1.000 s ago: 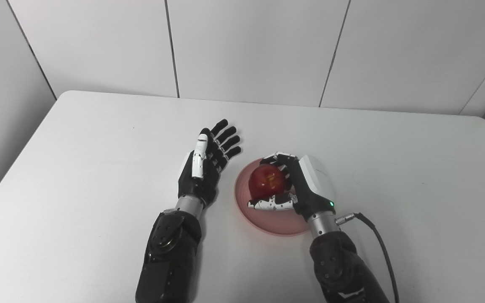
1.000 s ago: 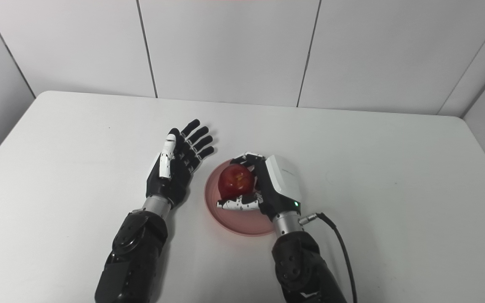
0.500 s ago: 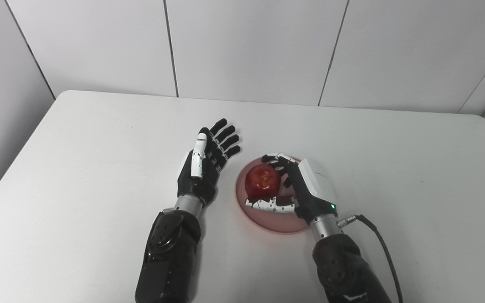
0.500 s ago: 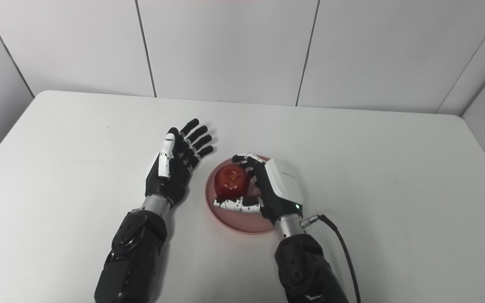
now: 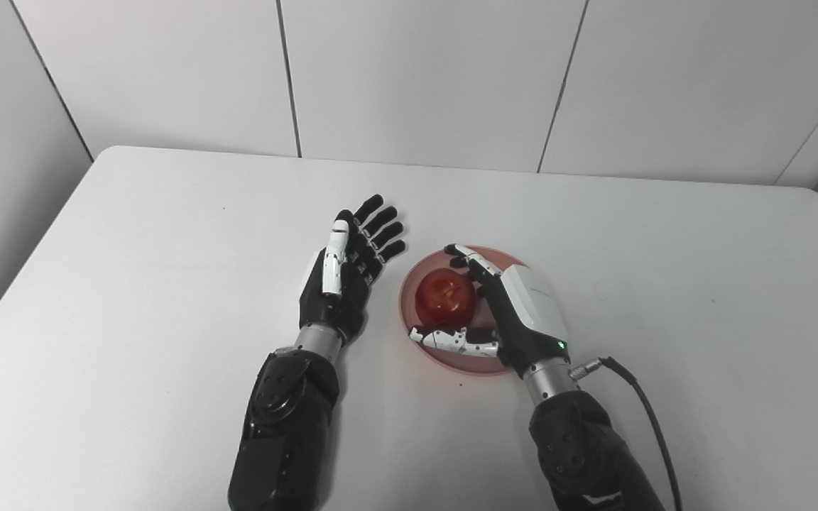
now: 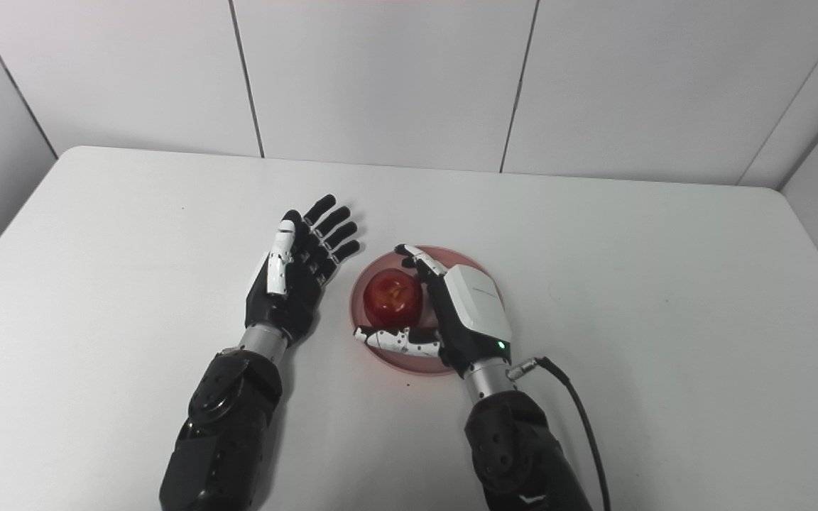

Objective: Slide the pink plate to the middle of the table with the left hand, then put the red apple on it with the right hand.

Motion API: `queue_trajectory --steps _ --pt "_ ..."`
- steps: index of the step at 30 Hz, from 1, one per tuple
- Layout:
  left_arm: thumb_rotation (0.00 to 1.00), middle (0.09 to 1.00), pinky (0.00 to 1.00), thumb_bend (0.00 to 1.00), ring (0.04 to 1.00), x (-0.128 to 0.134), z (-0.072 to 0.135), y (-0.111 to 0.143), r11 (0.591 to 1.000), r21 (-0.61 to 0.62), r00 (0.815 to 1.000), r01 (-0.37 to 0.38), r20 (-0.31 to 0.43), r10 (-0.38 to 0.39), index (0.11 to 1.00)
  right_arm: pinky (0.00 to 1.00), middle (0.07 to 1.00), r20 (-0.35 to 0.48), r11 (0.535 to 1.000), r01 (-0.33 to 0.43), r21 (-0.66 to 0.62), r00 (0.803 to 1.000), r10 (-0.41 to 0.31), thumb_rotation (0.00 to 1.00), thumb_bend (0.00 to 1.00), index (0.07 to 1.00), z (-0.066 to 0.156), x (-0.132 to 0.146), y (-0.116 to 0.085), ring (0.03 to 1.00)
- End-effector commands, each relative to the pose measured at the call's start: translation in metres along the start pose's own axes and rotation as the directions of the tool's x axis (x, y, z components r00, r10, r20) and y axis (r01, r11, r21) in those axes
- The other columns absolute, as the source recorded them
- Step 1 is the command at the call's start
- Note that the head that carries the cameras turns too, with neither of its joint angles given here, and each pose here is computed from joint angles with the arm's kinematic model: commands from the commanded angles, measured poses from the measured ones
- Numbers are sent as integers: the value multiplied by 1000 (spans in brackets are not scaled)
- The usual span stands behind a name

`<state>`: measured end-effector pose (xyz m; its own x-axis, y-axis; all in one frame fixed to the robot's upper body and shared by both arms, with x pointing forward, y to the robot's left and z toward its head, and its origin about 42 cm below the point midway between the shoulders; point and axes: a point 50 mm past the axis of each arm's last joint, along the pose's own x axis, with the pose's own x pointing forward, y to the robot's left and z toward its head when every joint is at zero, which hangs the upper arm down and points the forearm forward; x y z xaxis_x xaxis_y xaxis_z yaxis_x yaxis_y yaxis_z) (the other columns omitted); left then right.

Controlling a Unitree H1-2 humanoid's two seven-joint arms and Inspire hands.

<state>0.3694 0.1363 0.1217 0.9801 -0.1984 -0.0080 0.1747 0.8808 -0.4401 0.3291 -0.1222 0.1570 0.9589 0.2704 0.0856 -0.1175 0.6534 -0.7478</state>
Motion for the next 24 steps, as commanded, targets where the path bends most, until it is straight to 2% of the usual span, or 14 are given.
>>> queue_trajectory --steps 1,13,20,24 --pt "1000 852 835 343 852 -17 -30 18 997 -5 986 -77 -147 76 831 696 826 44 998 56 11 997 -57 567 1000 863 11 4 -13 781" --pt "1000 850 831 346 847 -17 -30 20 997 -7 986 -77 -148 75 832 783 918 88 998 44 35 995 -47 685 1000 951 13 -1 -30 885" --pt "1000 854 837 347 852 -17 -29 20 997 -21 986 -76 -150 72 837 824 962 140 994 77 81 986 -88 686 1000 987 17 -7 -42 921" --pt "1000 850 824 344 848 -17 -30 21 997 -12 986 -77 -148 74 834 824 967 136 990 90 108 985 -104 695 1000 993 19 -8 -50 917"
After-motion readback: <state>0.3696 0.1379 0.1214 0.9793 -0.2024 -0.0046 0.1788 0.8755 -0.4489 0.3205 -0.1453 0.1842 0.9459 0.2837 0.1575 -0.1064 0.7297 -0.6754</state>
